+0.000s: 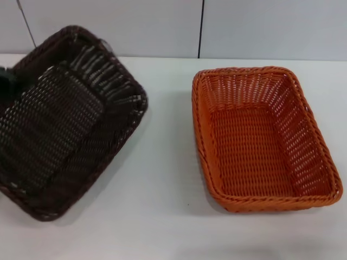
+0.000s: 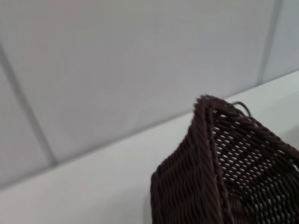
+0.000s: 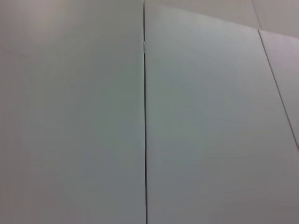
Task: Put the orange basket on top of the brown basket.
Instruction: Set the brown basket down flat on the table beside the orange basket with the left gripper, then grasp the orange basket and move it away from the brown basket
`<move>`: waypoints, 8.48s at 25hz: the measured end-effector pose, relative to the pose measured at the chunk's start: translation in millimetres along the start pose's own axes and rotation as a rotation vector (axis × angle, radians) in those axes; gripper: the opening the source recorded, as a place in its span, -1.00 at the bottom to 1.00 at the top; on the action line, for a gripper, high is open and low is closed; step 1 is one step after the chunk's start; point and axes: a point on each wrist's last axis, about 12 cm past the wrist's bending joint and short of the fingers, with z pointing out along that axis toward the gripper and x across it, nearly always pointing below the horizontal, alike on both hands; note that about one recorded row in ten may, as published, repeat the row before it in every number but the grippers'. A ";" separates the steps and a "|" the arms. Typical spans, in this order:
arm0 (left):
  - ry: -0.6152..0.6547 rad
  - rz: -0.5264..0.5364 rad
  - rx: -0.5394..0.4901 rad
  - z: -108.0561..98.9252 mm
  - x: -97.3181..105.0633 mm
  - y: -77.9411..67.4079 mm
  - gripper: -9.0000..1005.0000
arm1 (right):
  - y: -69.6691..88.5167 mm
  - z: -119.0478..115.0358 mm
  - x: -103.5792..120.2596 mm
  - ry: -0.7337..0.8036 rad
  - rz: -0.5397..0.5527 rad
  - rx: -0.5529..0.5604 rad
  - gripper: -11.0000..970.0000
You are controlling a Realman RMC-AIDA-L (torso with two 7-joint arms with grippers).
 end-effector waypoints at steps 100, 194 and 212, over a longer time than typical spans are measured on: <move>-0.324 0.584 0.197 36.3 -103.1 10.5 0.60 | -28.5 -52.8 -17.4 0.020 -0.031 0.131 0.52; -1.187 -0.784 -0.731 -36.2 206.9 101.6 0.60 | 120.4 185.5 -121.0 0.772 -0.010 -1.654 0.51; -1.264 -0.844 -0.778 -44.4 211.7 104.3 0.60 | 150.6 170.2 -121.4 0.694 -0.408 -2.025 0.51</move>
